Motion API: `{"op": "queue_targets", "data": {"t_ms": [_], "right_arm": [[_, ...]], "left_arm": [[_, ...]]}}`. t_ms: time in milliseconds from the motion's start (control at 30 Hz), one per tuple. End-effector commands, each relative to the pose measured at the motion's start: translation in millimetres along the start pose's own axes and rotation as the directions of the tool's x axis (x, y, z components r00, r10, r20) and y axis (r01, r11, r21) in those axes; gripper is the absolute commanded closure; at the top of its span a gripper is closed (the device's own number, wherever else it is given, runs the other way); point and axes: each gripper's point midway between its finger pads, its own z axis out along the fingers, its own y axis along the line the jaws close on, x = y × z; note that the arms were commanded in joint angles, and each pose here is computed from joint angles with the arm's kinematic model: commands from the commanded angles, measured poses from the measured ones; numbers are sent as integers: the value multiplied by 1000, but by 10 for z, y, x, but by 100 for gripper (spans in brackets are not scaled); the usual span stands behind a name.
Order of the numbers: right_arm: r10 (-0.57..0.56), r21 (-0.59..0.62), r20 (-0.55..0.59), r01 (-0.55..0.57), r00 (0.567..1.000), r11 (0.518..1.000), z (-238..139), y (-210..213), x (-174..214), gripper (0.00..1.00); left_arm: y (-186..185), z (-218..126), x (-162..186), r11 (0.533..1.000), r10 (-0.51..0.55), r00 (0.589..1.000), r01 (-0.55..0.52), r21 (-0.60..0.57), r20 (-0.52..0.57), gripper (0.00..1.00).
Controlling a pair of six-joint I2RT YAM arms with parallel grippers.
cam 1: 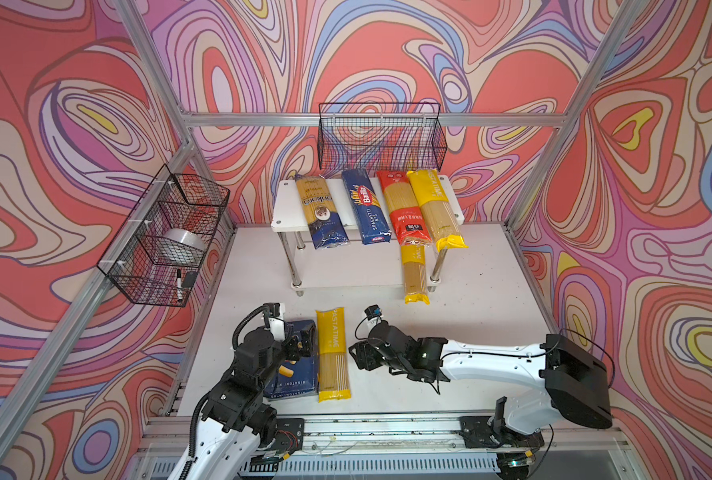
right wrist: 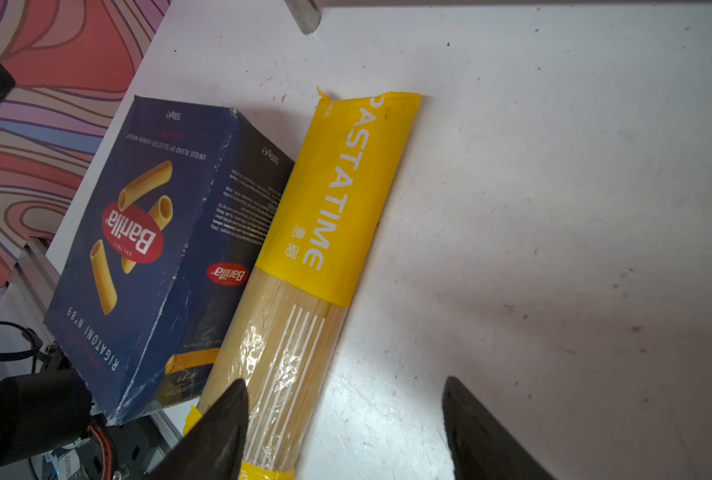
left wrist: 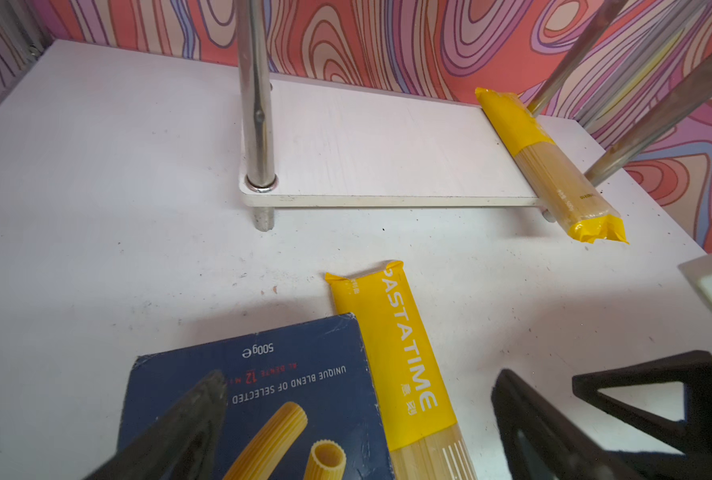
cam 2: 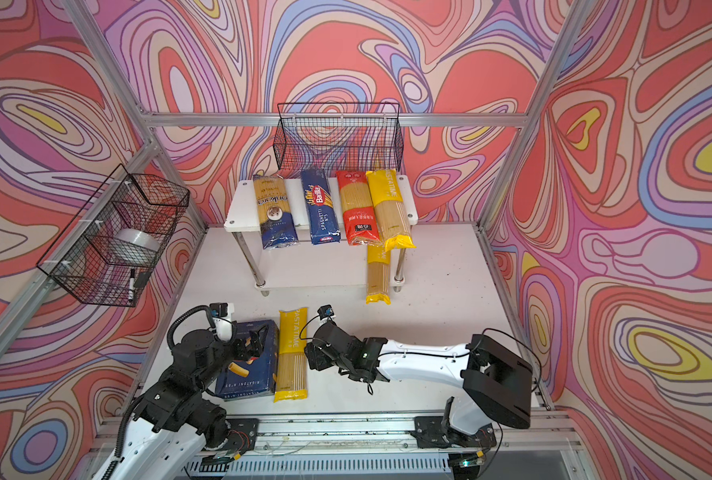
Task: Place and organize the pasta boxes and bags onto the shelf
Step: 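Swing the right gripper toward the left gripper over the nearer PASTATIME bag, then lower the right gripper around the PASTATIME bag beside the Barilla box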
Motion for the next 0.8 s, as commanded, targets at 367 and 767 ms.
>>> {"op": "queue_targets", "data": {"t_ms": [367,767], "right_arm": [[-61,73,-107,69,992,995,296,108,162,15],[-78,-3,-148,78,986,997,825,394,231,11]], "left_arm": [[-82,292,408,995,-1,999,5,96,-42,0],[151,141,350,999,-54,997,54,-3,62,0]]}}
